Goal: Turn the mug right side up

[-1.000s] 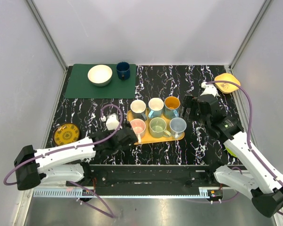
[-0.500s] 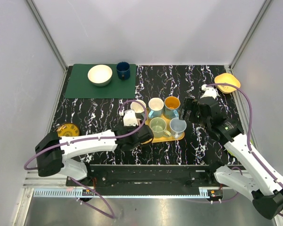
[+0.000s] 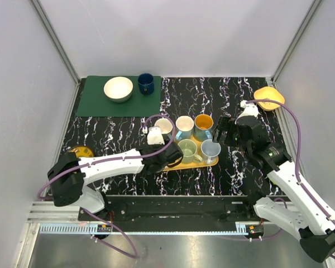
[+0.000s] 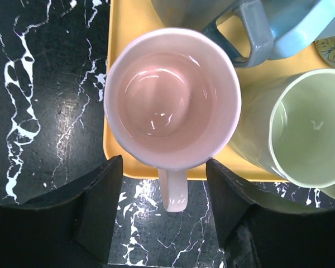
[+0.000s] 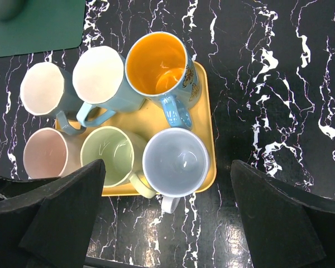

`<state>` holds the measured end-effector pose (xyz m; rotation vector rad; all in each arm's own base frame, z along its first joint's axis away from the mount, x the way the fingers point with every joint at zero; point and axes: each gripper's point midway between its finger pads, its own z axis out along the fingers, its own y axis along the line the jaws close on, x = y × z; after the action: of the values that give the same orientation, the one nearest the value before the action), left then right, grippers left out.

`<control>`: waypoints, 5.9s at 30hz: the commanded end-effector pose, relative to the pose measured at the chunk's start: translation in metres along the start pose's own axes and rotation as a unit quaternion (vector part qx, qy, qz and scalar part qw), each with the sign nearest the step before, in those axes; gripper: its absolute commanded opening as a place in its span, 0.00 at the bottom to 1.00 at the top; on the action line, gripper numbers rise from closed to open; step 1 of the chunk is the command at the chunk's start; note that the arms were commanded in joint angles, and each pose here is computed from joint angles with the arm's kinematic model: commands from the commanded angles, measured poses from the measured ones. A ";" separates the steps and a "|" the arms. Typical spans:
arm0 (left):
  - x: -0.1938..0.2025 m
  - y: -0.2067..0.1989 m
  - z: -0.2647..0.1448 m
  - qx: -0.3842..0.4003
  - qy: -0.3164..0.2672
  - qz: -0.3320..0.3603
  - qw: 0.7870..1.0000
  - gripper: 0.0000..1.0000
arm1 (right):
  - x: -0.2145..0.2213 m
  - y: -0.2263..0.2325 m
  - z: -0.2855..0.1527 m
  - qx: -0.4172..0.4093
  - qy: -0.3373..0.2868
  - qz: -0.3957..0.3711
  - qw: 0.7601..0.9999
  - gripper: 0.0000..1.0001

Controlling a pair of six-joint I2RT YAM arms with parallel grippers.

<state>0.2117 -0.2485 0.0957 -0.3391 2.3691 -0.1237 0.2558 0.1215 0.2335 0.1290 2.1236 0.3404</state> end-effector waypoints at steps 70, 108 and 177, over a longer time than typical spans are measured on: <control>-0.181 -0.048 -0.272 0.625 -0.212 -0.214 0.720 0.00 | -0.042 0.179 -0.143 -0.576 0.020 0.142 0.805 1.00; -0.153 -0.093 -0.286 0.737 -0.063 -0.195 0.644 0.00 | -0.073 0.227 -0.115 -0.649 0.055 0.128 0.748 0.37; -0.112 0.076 -0.102 0.268 -0.170 -0.184 0.930 0.82 | -0.133 -0.164 0.296 0.288 0.024 0.057 0.956 0.00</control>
<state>0.1989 -0.1506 0.2370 -0.4857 1.8128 -0.8672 0.5551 -0.0001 0.1248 0.5617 2.3238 -0.2132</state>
